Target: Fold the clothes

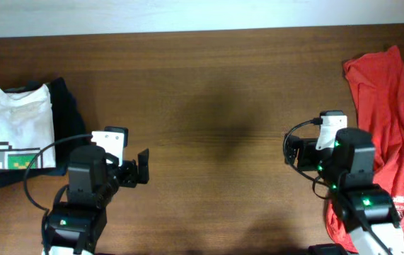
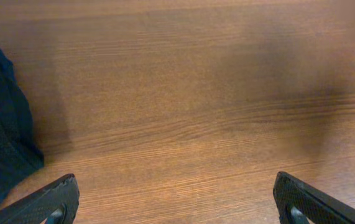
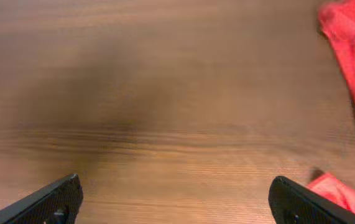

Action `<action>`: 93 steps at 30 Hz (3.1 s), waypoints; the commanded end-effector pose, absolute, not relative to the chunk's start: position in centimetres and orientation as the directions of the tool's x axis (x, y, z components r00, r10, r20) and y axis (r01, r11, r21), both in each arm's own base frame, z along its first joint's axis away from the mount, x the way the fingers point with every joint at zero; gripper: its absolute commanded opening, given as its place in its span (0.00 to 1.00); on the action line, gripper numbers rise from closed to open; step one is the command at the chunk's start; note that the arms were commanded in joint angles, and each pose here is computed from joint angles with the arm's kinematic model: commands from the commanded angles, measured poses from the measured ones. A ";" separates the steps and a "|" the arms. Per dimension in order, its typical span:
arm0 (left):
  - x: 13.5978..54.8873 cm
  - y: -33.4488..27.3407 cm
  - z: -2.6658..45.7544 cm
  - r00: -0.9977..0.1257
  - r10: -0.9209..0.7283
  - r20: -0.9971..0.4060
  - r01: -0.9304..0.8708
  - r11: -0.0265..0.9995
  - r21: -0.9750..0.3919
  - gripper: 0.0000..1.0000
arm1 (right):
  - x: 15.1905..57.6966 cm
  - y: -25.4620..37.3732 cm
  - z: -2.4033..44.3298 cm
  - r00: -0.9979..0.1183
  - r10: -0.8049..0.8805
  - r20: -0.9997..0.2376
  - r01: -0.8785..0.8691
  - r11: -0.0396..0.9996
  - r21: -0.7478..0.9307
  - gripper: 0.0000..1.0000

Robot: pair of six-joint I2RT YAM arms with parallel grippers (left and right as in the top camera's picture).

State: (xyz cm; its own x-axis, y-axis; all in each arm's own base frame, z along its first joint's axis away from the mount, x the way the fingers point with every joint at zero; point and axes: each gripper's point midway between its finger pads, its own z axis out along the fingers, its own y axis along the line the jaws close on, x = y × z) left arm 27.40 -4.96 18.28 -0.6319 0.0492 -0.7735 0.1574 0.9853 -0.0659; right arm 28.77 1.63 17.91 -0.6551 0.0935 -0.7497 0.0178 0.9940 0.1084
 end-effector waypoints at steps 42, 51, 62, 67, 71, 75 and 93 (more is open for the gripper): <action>26.6 -29.4 6.2 -0.889 0.096 -0.449 0.379 0.706 -0.598 0.99 | 29.6 -6.1 16.6 -0.879 0.437 -0.189 0.432 0.899 0.068 0.99; 26.5 -36.8 0.7 -0.885 0.020 -0.465 0.380 0.608 -0.697 0.35 | 29.2 -6.0 16.6 -0.882 0.438 -0.172 0.434 0.899 0.064 0.99; 52.3 -8.7 17.8 -0.593 -0.360 -0.720 0.081 0.863 -0.498 0.96 | 29.2 -6.2 16.6 -0.882 0.438 -0.176 0.436 0.898 0.053 0.99; 41.8 -10.7 10.4 -0.923 -0.307 -0.232 -0.138 0.826 -0.546 0.99 | 29.1 -6.2 16.5 -0.882 0.438 -0.174 0.436 0.899 0.053 0.99; 32.6 -16.7 5.5 -0.992 -0.125 0.006 -0.115 0.884 -0.452 0.99 | 29.1 -6.2 16.3 -0.884 0.438 -0.165 0.436 0.898 0.051 0.99; 28.8 -19.3 1.2 -0.990 -0.135 0.035 -0.138 0.921 -0.364 0.96 | 29.1 -6.2 16.3 -0.884 0.438 -0.165 0.436 0.898 0.051 0.99; 31.2 -7.8 6.0 -0.947 -0.322 0.002 -0.315 0.924 -0.217 0.89 | 29.3 -6.2 15.4 -0.888 0.440 -0.135 0.438 0.898 0.044 0.99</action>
State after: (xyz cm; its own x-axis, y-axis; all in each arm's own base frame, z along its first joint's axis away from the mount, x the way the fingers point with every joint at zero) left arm 32.94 -3.94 8.11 -0.9063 -0.4178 -0.0641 -0.4023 0.8991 -0.1724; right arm 29.04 -5.92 15.22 -0.8910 0.4360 -0.1266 0.4327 0.8999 0.0543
